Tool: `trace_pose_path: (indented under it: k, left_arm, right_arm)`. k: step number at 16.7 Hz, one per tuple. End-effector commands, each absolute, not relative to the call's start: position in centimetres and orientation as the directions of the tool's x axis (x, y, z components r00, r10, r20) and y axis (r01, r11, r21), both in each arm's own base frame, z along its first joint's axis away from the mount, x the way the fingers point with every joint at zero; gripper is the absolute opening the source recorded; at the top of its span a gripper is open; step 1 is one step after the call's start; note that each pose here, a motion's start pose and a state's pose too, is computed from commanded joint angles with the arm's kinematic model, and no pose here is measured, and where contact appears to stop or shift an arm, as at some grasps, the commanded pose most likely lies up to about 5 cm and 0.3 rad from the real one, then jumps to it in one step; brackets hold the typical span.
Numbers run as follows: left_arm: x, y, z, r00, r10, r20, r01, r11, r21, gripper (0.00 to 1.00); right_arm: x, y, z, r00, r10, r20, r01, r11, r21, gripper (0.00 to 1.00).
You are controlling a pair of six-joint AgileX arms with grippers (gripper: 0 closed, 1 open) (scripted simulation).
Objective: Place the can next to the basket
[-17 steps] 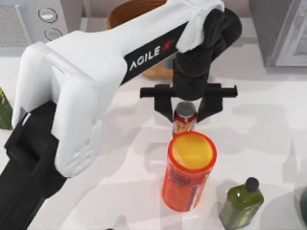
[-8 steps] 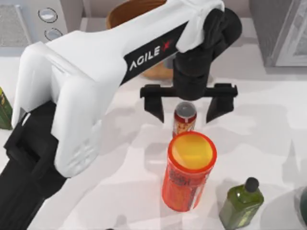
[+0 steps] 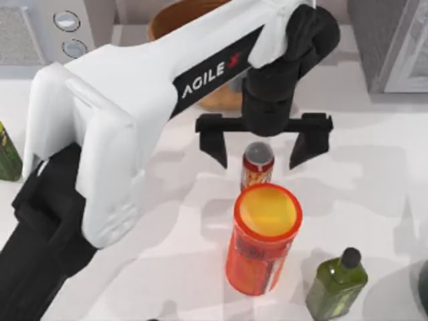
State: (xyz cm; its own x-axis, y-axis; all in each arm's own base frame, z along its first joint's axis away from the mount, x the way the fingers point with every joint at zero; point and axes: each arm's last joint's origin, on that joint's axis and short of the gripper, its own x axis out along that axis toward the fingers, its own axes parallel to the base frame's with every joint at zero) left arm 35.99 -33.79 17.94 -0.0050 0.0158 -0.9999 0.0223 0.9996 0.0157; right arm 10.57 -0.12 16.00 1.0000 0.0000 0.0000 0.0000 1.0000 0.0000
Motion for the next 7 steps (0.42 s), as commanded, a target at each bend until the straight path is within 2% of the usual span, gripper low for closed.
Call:
trace_pose_path:
  k: [4,7]
  left_arm:
    - [36.1,-33.7,20.6,0.009,0.003,-1.0,0.018,1.0,0.003,1.0]
    - [36.1,-33.6,21.2,0.005,0.007,-1.0,0.018,1.0,0.007,1.0]
  right_arm:
    - [10.6,-0.1,16.0,1.0,0.0,0.0,0.0,1.0,0.0,1.0]
    - [10.6,-0.1,16.0,1.0,0.0,0.0,0.0,1.0,0.0,1.0]
